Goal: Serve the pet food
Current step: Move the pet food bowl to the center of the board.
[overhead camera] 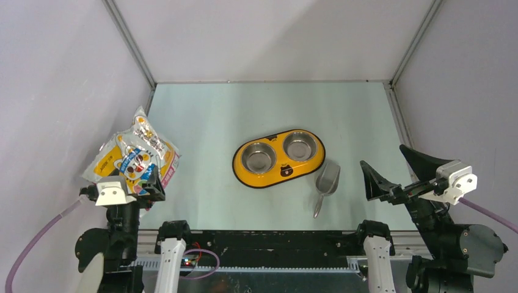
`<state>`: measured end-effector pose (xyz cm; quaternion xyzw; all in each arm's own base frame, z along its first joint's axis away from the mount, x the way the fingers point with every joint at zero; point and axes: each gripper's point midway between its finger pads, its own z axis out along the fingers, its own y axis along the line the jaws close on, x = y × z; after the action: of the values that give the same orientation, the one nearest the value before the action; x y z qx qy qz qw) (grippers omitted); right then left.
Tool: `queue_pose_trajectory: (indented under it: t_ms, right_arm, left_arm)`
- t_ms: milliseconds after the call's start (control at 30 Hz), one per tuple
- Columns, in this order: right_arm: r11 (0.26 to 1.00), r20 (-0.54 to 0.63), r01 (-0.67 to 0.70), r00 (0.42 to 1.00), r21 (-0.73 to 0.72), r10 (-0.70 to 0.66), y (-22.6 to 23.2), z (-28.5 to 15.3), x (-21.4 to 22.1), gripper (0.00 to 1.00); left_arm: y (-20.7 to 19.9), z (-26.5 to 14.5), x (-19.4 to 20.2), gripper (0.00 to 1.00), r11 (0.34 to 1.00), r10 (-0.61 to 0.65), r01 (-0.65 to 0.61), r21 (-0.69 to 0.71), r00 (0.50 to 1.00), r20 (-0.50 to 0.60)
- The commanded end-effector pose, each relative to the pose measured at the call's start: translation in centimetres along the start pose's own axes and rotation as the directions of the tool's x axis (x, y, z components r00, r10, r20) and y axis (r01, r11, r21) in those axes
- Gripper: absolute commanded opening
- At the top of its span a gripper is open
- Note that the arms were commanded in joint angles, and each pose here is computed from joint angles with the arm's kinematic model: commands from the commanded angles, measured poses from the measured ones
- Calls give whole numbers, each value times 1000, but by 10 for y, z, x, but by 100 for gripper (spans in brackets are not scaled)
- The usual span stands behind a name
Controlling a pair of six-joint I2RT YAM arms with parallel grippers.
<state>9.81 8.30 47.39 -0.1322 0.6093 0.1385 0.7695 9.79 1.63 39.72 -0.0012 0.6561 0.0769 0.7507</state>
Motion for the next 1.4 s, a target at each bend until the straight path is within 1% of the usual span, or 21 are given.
queue_pose_trajectory:
  t_ms: [0,200,267,433,467,500,533,567,600,633,667,700,800,933,1033,1167,1233,1367]
  right_arm:
    - [999,-4,-38,999,26,38,-3,2,-1,100]
    - [996,-35,19,999,-92,-22,14,2,6,100]
    - [990,-45,36,998,-140,-42,20,3,9,100]
    - [973,-58,65,995,-223,-79,30,3,16,100]
    - [970,-65,61,995,-235,-78,31,4,19,100]
    - [968,-67,70,994,-240,-88,30,4,21,100]
    - [965,-72,81,992,-248,-102,29,5,24,100]
    - [964,-78,84,991,-251,-107,28,6,27,100]
    - [963,-85,90,990,-254,-115,26,7,32,100]
    - [963,-89,90,989,-254,-117,25,8,36,100]
    - [963,-98,91,988,-255,-119,23,10,42,100]
    - [963,-101,93,987,-255,-122,21,11,45,100]
    - [967,-126,84,985,-242,-117,11,18,63,100]
    - [970,-149,70,983,-231,-106,2,25,81,100]
    - [971,-168,53,981,-232,-93,-3,29,94,100]
    - [972,-186,35,979,-234,-80,-7,34,108,100]
    - [971,-196,25,978,-236,-73,-9,36,115,100]
    - [971,-210,10,976,-239,-61,-12,38,127,100]
  left_arm:
    - [0,0,-7,98,1000,-16,16,-9,1000,10]
    - [-1,1,-6,98,1000,-15,15,1,1000,3]
    - [-7,2,-6,98,999,-11,11,31,1000,0]
    - [-16,-4,-3,98,993,53,-51,104,998,-18]
    - [-17,-6,3,98,990,82,-77,117,996,-45]
    - [-17,-11,-1,98,988,97,-91,124,994,-42]
    - [-16,-14,5,98,986,120,-110,129,990,-73]
    - [-12,-19,0,98,986,130,-122,113,989,-69]
    - [-10,-24,4,98,985,145,-135,107,985,-93]
    - [-3,-30,-2,98,987,150,-144,70,985,-86]
    - [0,-35,1,98,987,153,-148,57,983,-106]
    - [10,-42,-5,98,988,153,-154,3,983,-102]
    - [30,-58,-1,98,981,150,-166,-101,978,-148]
    - [48,-74,11,98,962,147,-193,-194,962,-229]
    - [54,-80,28,98,953,137,-212,-215,938,-318]
    - [61,-88,42,98,940,127,-235,-246,914,-386]
    - [75,-92,49,98,910,124,-275,-311,895,-428]
    - [90,-95,64,98,863,141,-346,-369,865,-481]
